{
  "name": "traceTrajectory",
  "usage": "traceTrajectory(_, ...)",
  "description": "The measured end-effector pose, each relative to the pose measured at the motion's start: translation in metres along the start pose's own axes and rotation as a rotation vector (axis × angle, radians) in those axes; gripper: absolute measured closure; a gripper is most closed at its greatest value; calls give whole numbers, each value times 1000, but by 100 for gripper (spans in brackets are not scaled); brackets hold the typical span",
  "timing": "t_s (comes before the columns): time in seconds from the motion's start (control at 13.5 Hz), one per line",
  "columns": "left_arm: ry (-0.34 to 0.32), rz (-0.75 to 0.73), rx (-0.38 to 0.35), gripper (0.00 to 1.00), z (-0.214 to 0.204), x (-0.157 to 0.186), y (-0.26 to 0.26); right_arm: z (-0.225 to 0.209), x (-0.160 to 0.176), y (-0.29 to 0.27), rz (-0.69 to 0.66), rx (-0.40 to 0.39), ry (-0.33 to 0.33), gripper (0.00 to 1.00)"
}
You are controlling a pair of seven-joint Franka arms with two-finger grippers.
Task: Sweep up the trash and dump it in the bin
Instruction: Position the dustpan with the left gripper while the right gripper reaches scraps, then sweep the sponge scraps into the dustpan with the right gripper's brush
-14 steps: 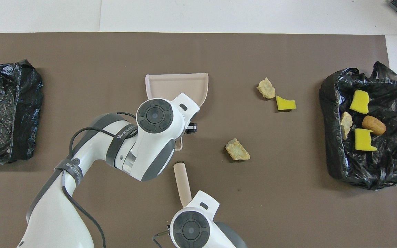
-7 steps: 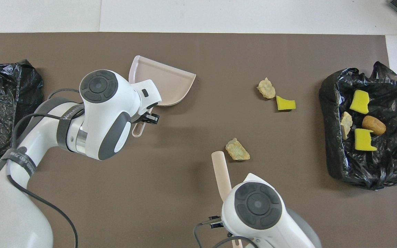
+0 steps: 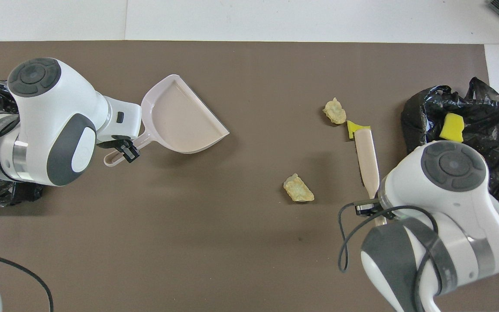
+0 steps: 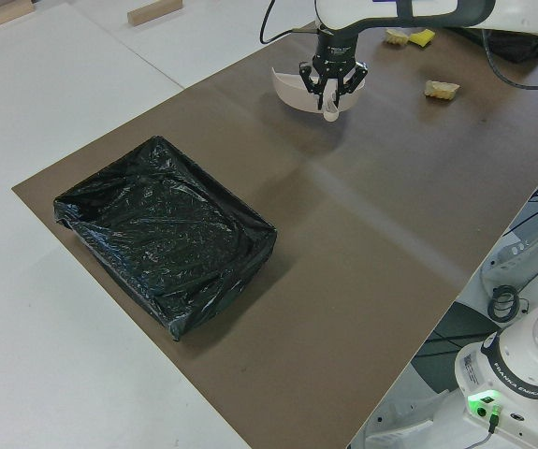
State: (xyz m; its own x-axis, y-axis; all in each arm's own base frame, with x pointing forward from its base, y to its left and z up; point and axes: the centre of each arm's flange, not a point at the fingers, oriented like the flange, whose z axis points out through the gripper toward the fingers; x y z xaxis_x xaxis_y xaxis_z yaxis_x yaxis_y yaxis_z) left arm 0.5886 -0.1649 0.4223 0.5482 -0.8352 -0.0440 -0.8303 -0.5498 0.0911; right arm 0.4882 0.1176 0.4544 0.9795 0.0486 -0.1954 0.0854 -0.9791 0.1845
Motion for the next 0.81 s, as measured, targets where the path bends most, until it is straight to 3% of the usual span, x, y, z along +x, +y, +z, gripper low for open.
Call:
traceTrajectory(0.22, -14, 126, -12, 69, 8, 3, 12, 31, 81, 23, -21, -140, -6, 74)
traceTrajectory(0.37, -44, 182, -1, 69, 13, 8, 28, 61, 114, 28, -32, -162, -4, 74)
traceTrajectory(0.59, -95, 264, 48, 69, 14, 20, 56, 93, 128, 15, -61, -158, -48, 74)
traceTrajectory(0.81, -120, 303, 60, 69, 20, 26, 71, 92, 117, -14, -179, -136, -102, 74)
